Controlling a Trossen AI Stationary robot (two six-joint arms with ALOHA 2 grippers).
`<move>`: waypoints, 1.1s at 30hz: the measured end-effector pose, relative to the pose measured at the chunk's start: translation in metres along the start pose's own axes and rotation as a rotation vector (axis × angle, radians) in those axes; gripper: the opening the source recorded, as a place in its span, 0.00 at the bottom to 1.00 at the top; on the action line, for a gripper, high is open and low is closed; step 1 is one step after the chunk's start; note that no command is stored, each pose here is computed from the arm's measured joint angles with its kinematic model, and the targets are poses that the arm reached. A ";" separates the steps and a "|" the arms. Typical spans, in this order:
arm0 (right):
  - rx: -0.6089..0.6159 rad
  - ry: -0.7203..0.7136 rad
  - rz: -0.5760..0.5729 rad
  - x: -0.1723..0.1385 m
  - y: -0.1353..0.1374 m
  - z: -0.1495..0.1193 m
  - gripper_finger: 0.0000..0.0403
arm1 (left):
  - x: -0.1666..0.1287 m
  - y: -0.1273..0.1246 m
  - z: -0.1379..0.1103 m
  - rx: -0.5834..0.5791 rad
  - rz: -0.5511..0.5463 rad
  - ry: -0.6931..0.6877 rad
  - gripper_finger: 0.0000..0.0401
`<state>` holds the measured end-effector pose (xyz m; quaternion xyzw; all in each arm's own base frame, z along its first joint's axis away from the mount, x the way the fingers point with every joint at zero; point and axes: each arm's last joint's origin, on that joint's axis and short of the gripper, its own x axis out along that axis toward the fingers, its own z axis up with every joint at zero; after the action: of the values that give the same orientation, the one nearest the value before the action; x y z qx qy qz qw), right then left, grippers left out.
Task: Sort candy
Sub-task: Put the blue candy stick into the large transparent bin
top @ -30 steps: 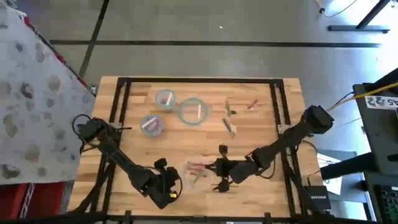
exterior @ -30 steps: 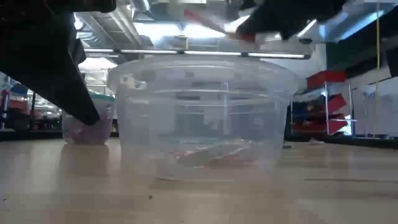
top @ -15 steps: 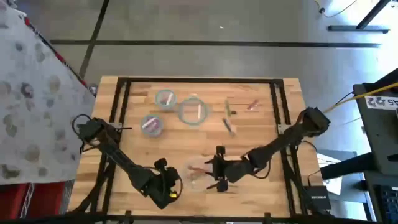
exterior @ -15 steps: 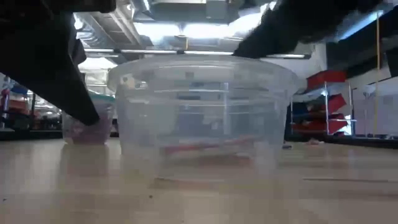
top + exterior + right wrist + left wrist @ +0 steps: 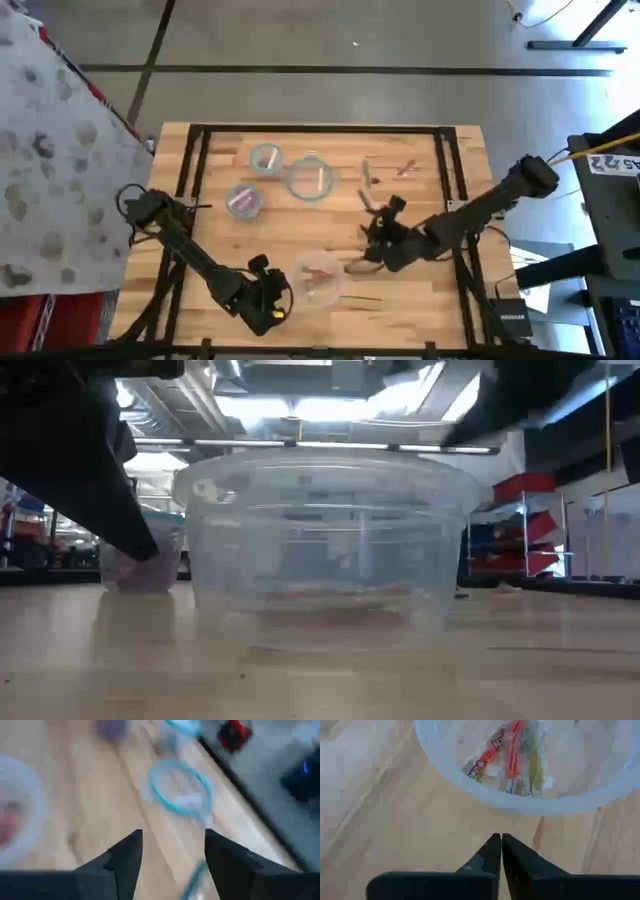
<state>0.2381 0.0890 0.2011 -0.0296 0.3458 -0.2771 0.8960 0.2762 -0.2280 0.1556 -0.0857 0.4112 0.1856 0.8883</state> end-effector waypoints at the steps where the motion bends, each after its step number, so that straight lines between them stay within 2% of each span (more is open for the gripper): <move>1: 0.026 0.037 -0.009 0.009 -0.005 -0.010 0.48 | 0.000 0.000 0.000 0.000 0.000 0.000 0.00; 5: 0.148 0.101 0.036 0.040 -0.018 -0.044 0.51 | 0.000 0.000 0.000 0.004 0.001 0.000 0.00; 9: 0.249 0.084 0.068 0.056 -0.028 -0.063 0.52 | 0.001 0.001 0.002 0.002 0.008 -0.001 0.00; 15: 0.263 0.115 0.015 0.070 -0.036 -0.078 0.49 | 0.002 0.001 0.002 0.011 0.008 -0.003 0.00; 22: 0.238 0.146 0.001 0.081 -0.031 -0.087 0.41 | 0.002 0.001 0.002 0.010 0.005 -0.004 0.00; 27: 0.264 0.161 -0.005 0.085 -0.027 -0.091 0.29 | 0.002 0.001 0.002 0.010 0.005 -0.005 0.00; 32: 0.266 0.158 0.000 0.083 -0.027 -0.090 0.05 | 0.002 0.001 0.002 0.007 0.004 -0.005 0.00; 33: 0.251 0.154 -0.001 0.081 -0.025 -0.089 0.03 | 0.002 0.001 0.002 0.006 0.004 -0.005 0.00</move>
<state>0.2193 0.0385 0.0908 0.1040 0.3764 -0.3200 0.8632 0.2783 -0.2261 0.1557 -0.0819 0.4097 0.1863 0.8892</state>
